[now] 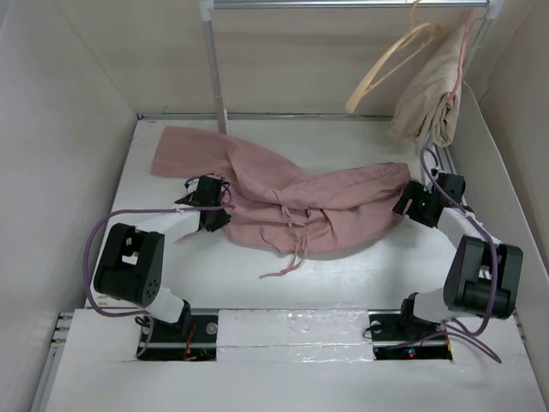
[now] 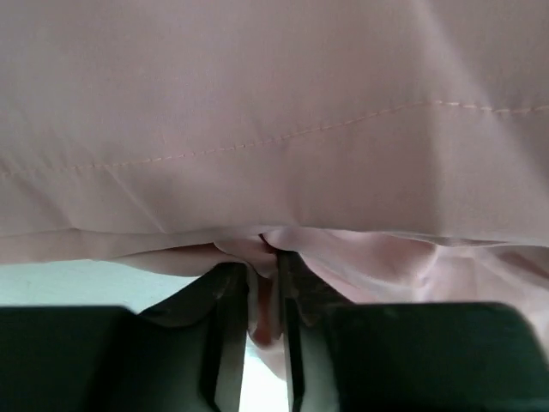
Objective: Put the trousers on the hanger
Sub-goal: Flatten out the trousers at the center of the board.
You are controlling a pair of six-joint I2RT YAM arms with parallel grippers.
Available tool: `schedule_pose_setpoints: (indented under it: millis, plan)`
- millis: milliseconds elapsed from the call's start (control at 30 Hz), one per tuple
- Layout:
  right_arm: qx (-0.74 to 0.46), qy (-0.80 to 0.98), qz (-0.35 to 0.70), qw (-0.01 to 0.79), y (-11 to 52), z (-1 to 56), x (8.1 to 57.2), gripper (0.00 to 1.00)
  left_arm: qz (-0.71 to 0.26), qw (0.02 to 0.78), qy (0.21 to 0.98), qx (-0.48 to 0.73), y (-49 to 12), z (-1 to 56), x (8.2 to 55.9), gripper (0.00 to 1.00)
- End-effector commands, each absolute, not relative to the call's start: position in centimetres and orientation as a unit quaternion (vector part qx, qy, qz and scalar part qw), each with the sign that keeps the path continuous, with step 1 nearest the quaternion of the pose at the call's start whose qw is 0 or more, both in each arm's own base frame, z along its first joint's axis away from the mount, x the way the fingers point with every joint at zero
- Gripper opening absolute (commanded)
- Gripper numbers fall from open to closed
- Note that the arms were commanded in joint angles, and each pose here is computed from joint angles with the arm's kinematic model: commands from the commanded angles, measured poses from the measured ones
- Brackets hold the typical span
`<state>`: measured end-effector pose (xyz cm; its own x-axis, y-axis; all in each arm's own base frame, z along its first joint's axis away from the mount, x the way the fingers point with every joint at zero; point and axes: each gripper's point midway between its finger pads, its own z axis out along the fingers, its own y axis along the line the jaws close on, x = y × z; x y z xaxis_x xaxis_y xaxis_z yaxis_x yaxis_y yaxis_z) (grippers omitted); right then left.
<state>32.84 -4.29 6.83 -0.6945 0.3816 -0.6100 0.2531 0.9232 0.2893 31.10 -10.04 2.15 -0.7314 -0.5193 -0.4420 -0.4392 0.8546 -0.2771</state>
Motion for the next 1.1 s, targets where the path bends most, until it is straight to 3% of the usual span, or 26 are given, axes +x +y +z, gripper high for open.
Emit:
schedule_pose_setpoints:
  millis: [0,33,100,167,200,267,367,433,467,533,633,700,767,800,867,900,1000,1067]
  plan:
    - [0.216,0.882,0.126,0.4,-4.9,7.0,36.4,0.76,-0.061,0.246,0.931,-0.263,-9.6,1.6,30.5,0.12]
    - [0.224,0.882,0.128,0.394,-4.9,6.4,36.6,0.72,-0.058,0.246,0.931,-0.264,-9.5,1.6,30.3,0.03]
    - [0.23,0.875,0.144,0.402,-4.8,5.5,37.8,0.65,-0.052,0.248,0.93,-0.265,-9.1,2.0,29.8,0.0]
    - [0.239,0.877,0.144,0.39,-4.9,4.3,38.1,0.37,-0.052,0.255,0.929,-0.264,-8.9,2.7,29.5,0.0]
    - [0.238,0.878,0.153,0.386,-4.6,4.2,38.2,0.15,-0.045,0.249,0.931,-0.264,-8.6,2.8,28.8,0.0]
    - [0.227,0.88,0.151,0.388,-4.6,4.2,38.1,0.0,-0.052,0.261,0.928,-0.26,-8.4,4.4,28.4,0.0]
    - [0.212,0.898,0.122,0.365,-5.2,5.6,34.5,0.0,-0.057,0.273,0.925,-0.258,-7.8,7.8,26.6,0.0]
    - [0.191,0.892,0.056,0.407,-7.3,10.0,32.3,0.0,-0.063,0.264,0.928,-0.257,-7.6,9.6,24.8,0.0]
    - [0.197,0.903,0.038,0.38,-7.5,10.1,29.9,0.0,-0.078,0.284,0.92,-0.259,-7.4,11.6,24.2,0.0]
    - [0.197,0.893,-0.014,0.405,-9.0,13.2,27.5,0.0,-0.087,0.268,0.923,-0.263,-7.4,12.7,22.0,0.0]
    - [0.23,0.895,-0.031,0.381,-9.3,13.4,25.0,0.0,-0.121,0.249,0.927,-0.254,-8.1,13.8,19.5,0.02]
    - [0.236,0.895,-0.054,0.375,-9.9,13.7,24.3,0.0,-0.153,0.21,0.935,-0.24,-9.2,13.6,17.2,0.19]
    - [0.25,0.895,-0.102,0.355,-11.8,14.5,23.8,0.0,-0.176,0.21,0.938,-0.213,-9.9,14.2,16.3,0.98]
    - [0.258,0.89,-0.147,0.345,-13.3,15.2,23.2,0.01,-0.153,0.227,0.935,-0.225,-8.9,15.2,16.3,0.99]
    - [0.252,0.888,-0.166,0.348,-14.6,15.5,24.4,0.29,-0.118,0.263,0.93,-0.227,-7.2,16.6,17.0,0.99]
    - [0.261,0.885,-0.164,0.348,-15.0,15.3,24.8,0.62,-0.092,0.296,0.925,-0.222,-6.1,18.0,17.9,0.99]
    - [0.263,0.883,-0.06,0.385,-14.0,15.8,27.7,0.84,-0.047,0.331,0.916,-0.223,-4.8,19.3,20.2,0.99]
    - [0.24,0.874,-0.006,0.422,-12.3,17.7,29.7,0.87,-0.029,0.337,0.912,-0.234,-4.3,19.0,21.1,0.99]
